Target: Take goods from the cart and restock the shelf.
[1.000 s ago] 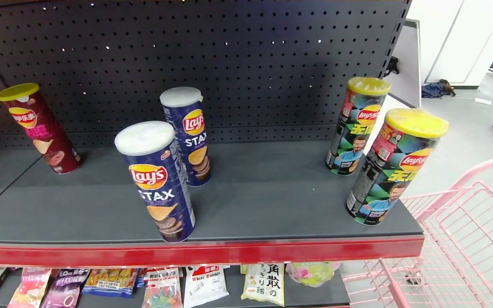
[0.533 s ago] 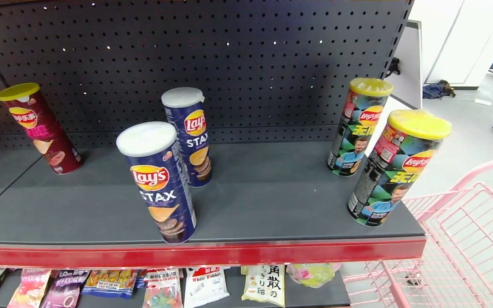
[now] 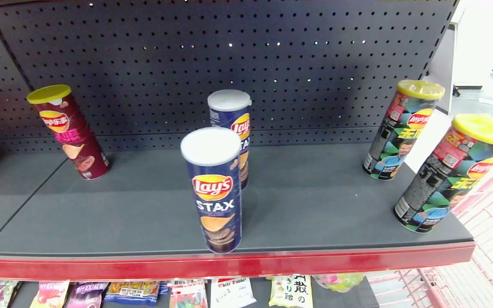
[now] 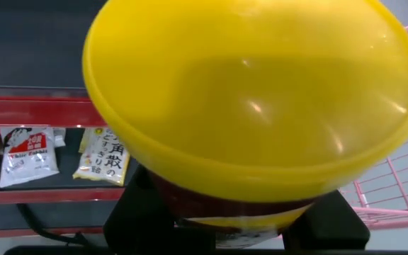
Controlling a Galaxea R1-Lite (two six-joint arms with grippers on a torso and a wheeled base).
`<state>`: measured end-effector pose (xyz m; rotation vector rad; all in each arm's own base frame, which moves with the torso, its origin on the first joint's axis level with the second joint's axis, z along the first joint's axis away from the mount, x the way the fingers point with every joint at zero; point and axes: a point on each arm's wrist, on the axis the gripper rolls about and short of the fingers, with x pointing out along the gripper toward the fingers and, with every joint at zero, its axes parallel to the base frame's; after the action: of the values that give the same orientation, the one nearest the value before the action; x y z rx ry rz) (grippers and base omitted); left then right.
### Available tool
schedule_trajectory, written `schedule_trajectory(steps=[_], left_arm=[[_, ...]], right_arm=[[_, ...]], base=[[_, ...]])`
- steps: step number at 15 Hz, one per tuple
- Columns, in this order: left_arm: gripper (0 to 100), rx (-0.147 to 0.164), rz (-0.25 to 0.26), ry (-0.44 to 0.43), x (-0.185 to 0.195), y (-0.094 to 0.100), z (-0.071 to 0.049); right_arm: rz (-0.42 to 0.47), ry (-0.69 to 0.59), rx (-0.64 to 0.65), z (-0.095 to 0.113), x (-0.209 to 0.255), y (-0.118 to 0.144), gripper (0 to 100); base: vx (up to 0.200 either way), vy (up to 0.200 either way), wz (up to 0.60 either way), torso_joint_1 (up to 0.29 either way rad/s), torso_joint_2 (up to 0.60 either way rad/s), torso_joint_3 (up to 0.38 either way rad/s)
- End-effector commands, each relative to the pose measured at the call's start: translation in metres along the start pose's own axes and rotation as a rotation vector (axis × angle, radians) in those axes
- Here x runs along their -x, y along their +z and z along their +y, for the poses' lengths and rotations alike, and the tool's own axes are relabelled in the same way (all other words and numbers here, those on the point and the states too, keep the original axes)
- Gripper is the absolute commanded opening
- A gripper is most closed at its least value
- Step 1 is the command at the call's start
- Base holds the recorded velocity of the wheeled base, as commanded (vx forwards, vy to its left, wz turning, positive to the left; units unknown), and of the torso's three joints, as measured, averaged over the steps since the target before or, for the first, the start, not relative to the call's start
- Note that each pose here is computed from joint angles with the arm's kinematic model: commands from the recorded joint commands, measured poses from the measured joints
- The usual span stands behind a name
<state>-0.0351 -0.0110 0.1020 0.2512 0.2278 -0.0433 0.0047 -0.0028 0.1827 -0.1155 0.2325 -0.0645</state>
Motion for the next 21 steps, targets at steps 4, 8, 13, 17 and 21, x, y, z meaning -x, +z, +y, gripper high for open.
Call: schedule_trajectory(steps=[4, 8, 13, 17, 21], left_arm=[[100, -0.001, -0.001, 0.000, 0.0002, 0.0003, 0.0001], [100, -0.001, -0.001, 0.000, 0.0002, 0.0003, 0.0001], [100, -0.003, -0.022, 0.003, -0.0002, 0.0020, 0.0006], [100, -0.004, -0.023, 0.004, -0.0002, 0.0022, 0.0006], [100, -0.005, -0.025, 0.004, 0.0000, 0.0025, 0.0007]], right_arm=[[0.005, 0.007, 0.002, 0.0003, -0.0010, 0.0002, 0], [0.005, 0.010, 0.001, 0.0003, -0.0009, 0.0002, 0], [0.003, 0.011, 0.001, 0.0003, -0.0007, 0.0001, 0], [0.002, 0.011, 0.003, 0.0003, -0.0007, 0.0003, 0], [-0.004, 0.009, 0.001, 0.0001, 0.0006, 0.0003, 0]], base=[[0.000, 0.200, 0.00, 0.001, 0.00, 0.004], [0.000, 0.200, 0.00, -0.001, 0.00, 0.000], [0.000, 0.200, 0.00, 0.001, 0.00, 0.000], [0.000, 0.200, 0.00, 0.000, 0.00, 0.002], [0.000, 0.200, 0.00, 0.004, 0.00, 0.001]])
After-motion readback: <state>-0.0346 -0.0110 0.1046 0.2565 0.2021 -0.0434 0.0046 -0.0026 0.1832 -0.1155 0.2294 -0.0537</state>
